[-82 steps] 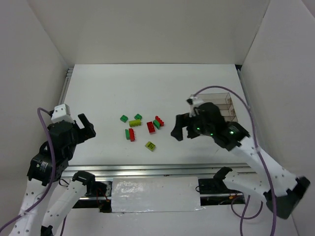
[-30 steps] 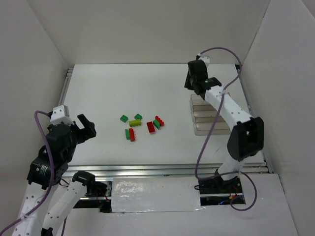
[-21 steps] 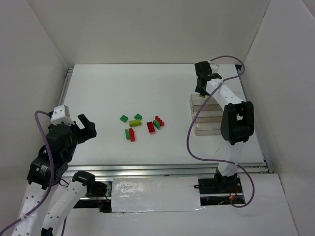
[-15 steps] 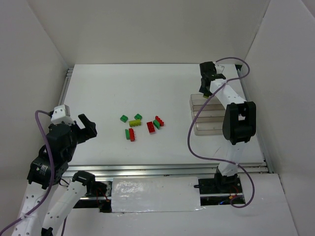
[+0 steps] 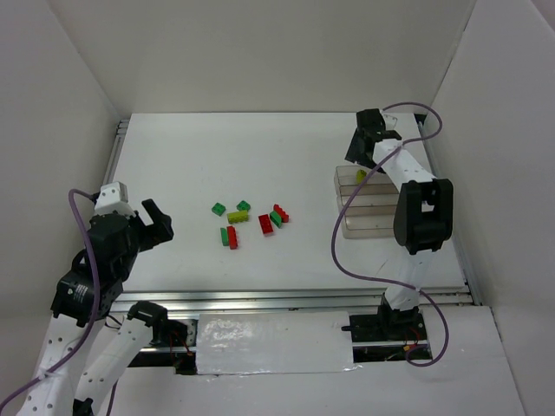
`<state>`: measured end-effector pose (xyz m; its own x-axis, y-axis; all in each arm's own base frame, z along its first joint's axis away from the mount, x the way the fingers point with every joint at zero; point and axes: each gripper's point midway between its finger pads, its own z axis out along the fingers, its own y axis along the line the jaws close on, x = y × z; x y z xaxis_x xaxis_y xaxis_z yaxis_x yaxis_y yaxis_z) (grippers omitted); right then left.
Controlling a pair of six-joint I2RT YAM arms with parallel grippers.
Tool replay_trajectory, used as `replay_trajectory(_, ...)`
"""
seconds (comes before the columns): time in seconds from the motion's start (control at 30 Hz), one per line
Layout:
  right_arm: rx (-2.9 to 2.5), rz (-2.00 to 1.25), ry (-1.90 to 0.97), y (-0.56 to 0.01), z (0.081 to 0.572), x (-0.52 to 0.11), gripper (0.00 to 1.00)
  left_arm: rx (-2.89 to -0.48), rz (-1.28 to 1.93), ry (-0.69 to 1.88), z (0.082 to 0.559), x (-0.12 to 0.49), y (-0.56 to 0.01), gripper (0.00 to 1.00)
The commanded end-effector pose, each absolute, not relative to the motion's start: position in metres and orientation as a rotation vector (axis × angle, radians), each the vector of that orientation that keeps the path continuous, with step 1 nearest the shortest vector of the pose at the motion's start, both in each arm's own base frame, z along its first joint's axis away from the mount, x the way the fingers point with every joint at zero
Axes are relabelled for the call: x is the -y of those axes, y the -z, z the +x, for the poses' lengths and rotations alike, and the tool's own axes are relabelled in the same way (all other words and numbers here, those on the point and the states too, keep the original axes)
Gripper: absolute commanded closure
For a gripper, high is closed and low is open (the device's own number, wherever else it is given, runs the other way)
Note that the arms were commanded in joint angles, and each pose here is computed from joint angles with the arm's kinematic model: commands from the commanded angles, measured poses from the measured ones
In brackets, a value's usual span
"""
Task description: Sort the legos into containers by color
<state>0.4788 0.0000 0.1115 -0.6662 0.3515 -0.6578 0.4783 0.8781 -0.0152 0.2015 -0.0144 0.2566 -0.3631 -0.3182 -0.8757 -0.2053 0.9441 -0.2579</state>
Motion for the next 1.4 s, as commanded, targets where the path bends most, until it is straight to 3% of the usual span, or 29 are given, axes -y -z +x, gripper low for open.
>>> replay_trajectory(0.0, -2.292, 0.594, 0.193, -0.144, 0.496, -0.001, 0.1, -1.92, -0.35, 0.131, 0.208, 0.016, -0.266, 0.01)
replay_trajectory(0.17, -2.293, 0.478, 0.047, -0.164, 0.486, -0.05, 0.04, -1.921, -0.353, 0.128, 0.208, 0.016, -0.265, 0.01)
replay_trajectory(0.43, -2.334, -0.167, -0.285, -0.161, 0.401, -0.273, 0.06, -1.915, -0.376, 0.116, 0.206, 0.012, -0.265, 0.01)
replay_trajectory(0.6, -2.346, -0.384, -0.299, -0.138, 0.385, -0.347, 0.08, -1.914, -0.371, 0.118, 0.206, 0.013, -0.266, 0.01)
replay_trajectory(1.0, -2.373, -0.404, -0.217, -0.104, 0.392, -0.403, 0.12, -1.915, -0.367, 0.122, 0.207, 0.014, -0.266, 0.0)
replay_trajectory(1.37, -2.431, -0.497, -0.155, -0.063, 0.395, -0.405, 0.27, -1.906, -0.363, 0.128, 0.206, 0.014, -0.267, 0.01)
